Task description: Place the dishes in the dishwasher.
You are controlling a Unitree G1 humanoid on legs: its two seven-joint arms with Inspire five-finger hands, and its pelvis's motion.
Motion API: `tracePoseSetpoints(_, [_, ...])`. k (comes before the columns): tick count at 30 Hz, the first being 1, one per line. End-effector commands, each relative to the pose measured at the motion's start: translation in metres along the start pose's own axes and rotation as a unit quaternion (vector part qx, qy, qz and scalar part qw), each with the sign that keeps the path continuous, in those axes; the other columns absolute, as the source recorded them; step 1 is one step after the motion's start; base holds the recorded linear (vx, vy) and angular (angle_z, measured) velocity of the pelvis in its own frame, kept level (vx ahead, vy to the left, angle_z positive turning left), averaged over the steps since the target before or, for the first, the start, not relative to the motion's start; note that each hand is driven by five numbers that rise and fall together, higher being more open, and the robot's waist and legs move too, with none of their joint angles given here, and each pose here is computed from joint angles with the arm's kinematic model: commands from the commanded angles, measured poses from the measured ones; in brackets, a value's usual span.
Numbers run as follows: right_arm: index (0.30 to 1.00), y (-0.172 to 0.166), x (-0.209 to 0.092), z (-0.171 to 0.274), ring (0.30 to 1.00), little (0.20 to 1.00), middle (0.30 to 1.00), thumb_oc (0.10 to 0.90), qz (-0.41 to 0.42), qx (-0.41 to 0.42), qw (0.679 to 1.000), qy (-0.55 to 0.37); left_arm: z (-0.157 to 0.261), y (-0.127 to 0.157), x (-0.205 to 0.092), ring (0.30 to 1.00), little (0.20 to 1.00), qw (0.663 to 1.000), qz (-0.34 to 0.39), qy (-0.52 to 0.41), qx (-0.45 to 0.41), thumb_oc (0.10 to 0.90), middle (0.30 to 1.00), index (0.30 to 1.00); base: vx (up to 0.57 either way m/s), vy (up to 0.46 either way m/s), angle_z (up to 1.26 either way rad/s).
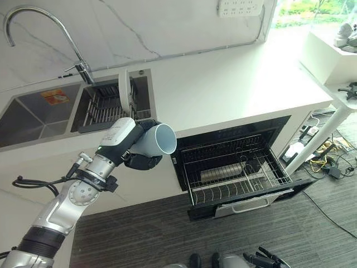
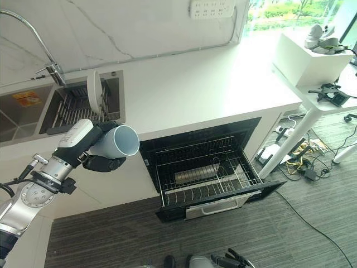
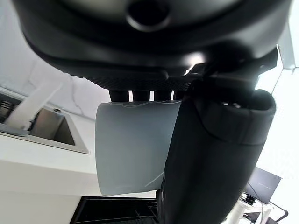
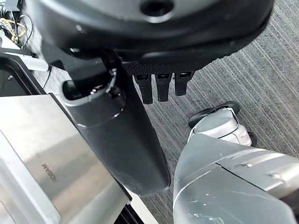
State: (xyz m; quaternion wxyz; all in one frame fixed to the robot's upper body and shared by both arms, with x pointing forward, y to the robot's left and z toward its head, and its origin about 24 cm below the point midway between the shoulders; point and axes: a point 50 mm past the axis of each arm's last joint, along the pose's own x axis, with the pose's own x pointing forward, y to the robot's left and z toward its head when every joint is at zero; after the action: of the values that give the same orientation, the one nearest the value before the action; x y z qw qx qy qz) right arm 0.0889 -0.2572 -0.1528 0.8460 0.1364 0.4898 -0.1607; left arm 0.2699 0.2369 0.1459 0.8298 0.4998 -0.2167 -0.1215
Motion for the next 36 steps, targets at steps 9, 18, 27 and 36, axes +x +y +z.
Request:
tracePoseSetpoints(9, [0.900, -0.008, 0.000, 0.024, 0.900, 0.900, 0.900, 0.800, -0.007, -0.064, 0.997, -0.039, 0.034, 0.056, 0.018, 0.300, 0.300, 0.986, 0.141, -0.090, 0.021, 0.400, 0.300, 0.300, 0.09, -0.311, -0.03])
tracePoseSetpoints(18, [0.900, -0.010, 0.000, 0.028, 0.900, 0.900, 0.900, 0.800, 0.006, -0.062, 0.997, -0.042, 0.039, 0.049, 0.007, 0.300, 0.300, 0.982, 0.177, -0.071, -0.009, 0.400, 0.300, 0.300, 0.09, -0.551, 0.53])
tracePoseSetpoints(27, [0.900, -0.026, -0.007, 0.013, 0.900, 0.900, 0.900, 0.800, -0.032, -0.010, 0.999, -0.041, 0.038, 0.047, 0.022, 0.300, 0.300, 0.983, 0.161, -0.085, -0.026, 0.400, 0.300, 0.300, 0.00, -0.151, 0.58])
tracePoseSetpoints(36, [0.900, -0.015, -0.010, 0.026, 0.900, 0.900, 0.900, 0.800, -0.025, 0.126, 0.983, -0.132, 0.028, 0.034, 0.017, 0.300, 0.300, 0.981, 0.178, -0.059, -0.060, 0.400, 0.300, 0.300, 0.06, 0.048, -0.13])
